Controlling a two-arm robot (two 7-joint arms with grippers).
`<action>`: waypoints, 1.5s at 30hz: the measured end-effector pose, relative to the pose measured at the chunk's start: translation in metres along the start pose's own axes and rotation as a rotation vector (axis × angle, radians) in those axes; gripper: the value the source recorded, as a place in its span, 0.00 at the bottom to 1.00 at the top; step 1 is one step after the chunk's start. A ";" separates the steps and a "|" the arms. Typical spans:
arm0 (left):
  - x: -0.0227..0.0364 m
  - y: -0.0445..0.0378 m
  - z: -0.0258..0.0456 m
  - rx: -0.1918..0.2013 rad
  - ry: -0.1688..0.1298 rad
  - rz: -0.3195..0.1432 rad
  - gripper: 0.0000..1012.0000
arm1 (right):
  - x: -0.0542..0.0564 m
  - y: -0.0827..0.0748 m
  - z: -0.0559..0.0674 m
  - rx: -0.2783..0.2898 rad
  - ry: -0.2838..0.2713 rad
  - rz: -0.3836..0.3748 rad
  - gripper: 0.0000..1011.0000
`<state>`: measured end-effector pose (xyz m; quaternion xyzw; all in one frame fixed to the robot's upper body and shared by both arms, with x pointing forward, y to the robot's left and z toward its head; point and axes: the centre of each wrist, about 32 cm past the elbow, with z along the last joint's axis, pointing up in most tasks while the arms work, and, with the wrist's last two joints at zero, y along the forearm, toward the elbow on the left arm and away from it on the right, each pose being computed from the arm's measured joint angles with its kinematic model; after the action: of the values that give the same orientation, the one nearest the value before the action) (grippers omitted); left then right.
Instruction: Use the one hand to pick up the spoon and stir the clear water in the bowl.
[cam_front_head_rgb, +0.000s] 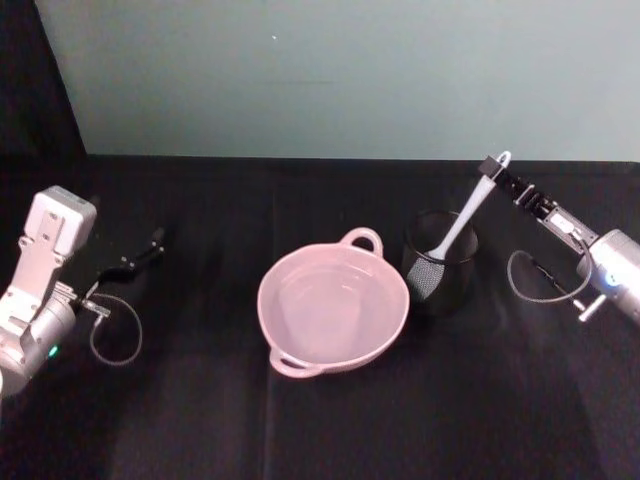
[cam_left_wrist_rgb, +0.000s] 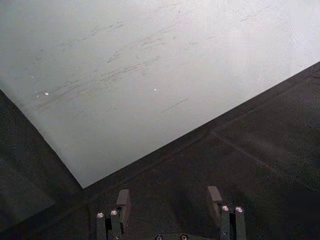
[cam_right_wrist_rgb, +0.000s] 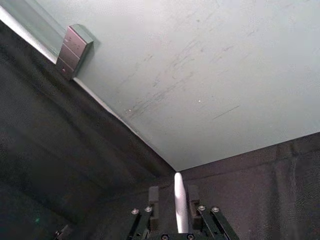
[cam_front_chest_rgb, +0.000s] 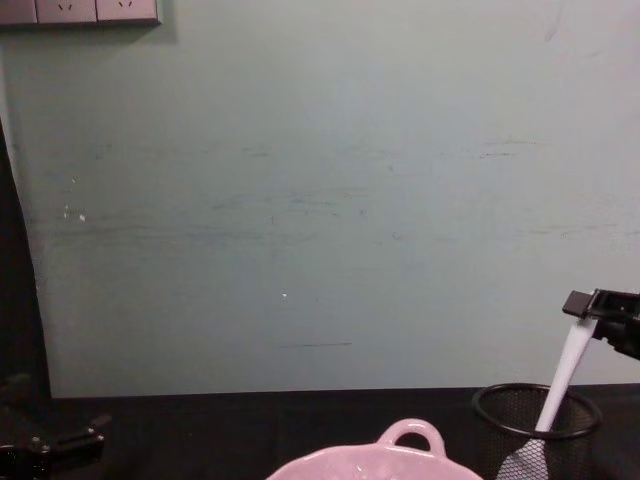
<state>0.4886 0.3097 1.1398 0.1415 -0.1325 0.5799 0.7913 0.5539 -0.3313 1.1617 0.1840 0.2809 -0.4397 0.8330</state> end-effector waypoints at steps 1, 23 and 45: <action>0.0000 0.0000 0.0000 0.000 0.000 0.000 1.00 | 0.000 0.000 0.000 0.000 0.000 0.000 0.39; 0.0000 0.0000 0.0000 0.000 0.000 0.000 1.00 | -0.050 -0.005 0.013 0.063 -0.461 0.045 0.12; 0.0000 0.0000 0.0000 0.000 0.000 0.000 1.00 | -0.100 -0.010 0.043 0.098 -0.692 0.114 0.12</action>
<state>0.4886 0.3096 1.1398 0.1414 -0.1325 0.5799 0.7913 0.5131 -0.2975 1.2577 0.0791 -0.0503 -0.4419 0.8921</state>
